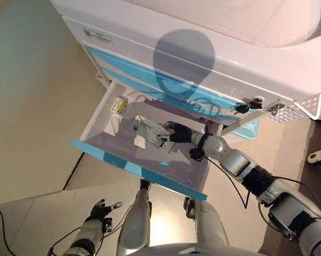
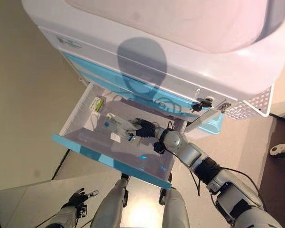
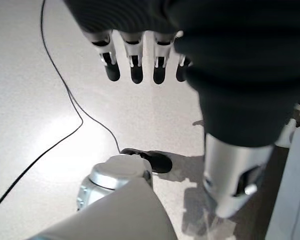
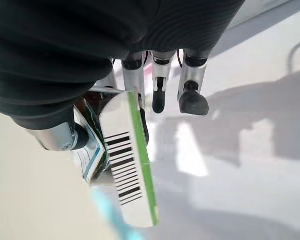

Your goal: Open the drawer and pick up the medicine

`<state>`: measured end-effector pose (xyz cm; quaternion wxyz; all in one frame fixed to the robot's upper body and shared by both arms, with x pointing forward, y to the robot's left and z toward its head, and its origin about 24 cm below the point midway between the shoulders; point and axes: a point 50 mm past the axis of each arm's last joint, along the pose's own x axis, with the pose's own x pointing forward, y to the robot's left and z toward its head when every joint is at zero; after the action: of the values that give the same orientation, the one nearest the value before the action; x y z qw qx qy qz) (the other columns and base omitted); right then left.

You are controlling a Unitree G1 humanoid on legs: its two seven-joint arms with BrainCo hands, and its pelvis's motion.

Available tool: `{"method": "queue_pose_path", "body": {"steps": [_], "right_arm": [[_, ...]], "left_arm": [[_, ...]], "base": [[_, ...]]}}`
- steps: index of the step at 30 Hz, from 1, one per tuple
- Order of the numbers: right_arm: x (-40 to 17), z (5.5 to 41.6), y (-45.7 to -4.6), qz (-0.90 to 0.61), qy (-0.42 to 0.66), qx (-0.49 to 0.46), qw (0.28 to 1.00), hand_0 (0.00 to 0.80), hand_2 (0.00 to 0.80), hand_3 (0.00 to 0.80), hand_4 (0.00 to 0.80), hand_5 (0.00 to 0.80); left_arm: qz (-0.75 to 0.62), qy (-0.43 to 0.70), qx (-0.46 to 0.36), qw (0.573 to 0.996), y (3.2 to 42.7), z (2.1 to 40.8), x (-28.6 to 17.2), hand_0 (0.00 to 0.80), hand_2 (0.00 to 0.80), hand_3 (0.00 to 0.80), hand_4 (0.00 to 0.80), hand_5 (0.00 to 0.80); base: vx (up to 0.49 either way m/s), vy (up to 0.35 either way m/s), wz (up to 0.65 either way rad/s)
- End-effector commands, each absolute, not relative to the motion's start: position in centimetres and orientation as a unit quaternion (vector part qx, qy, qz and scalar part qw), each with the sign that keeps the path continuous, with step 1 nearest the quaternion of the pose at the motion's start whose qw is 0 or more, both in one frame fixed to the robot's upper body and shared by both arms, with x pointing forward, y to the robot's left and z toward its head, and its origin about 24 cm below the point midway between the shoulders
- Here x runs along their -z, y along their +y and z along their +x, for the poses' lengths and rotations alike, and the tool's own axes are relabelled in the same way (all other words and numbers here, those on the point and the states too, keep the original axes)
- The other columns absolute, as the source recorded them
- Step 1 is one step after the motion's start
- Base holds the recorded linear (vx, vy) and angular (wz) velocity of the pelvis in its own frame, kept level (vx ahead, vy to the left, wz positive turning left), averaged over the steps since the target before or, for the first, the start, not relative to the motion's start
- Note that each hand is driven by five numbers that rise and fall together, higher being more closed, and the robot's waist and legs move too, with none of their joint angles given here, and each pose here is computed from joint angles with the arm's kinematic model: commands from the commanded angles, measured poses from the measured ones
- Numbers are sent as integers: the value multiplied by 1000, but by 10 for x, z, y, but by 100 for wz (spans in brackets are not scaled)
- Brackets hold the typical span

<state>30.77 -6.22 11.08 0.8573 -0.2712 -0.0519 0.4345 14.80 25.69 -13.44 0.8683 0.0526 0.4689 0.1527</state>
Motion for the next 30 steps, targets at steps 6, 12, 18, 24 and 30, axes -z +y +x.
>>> {"method": "queue_pose_path", "body": {"steps": [6,12,18,24,30], "right_arm": [[-195,274,-34,-159,-126,-601,773,800,800,800,800,800],[-241,261,-54,-131,-155,-624,754,800,800,800,800,800],[-280,258,-79,-122,-200,-596,768,800,800,800,800,800],[-318,274,-119,-112,-281,-480,824,800,800,800,800,800],[-347,305,-177,-121,-323,-290,893,800,800,800,800,800]], "left_arm": [[77,486,-170,854,284,139,131,0,0,0,0,0],[86,506,-165,842,286,126,135,0,0,0,0,0],[85,533,-162,826,283,108,142,0,0,0,0,0],[76,553,-163,813,279,91,148,0,0,0,0,0],[77,578,-162,796,280,68,152,0,0,0,0,0]], "base": [[34,-9,-5],[59,-6,-10],[90,-5,-11],[81,3,-3],[55,0,-3]]}}
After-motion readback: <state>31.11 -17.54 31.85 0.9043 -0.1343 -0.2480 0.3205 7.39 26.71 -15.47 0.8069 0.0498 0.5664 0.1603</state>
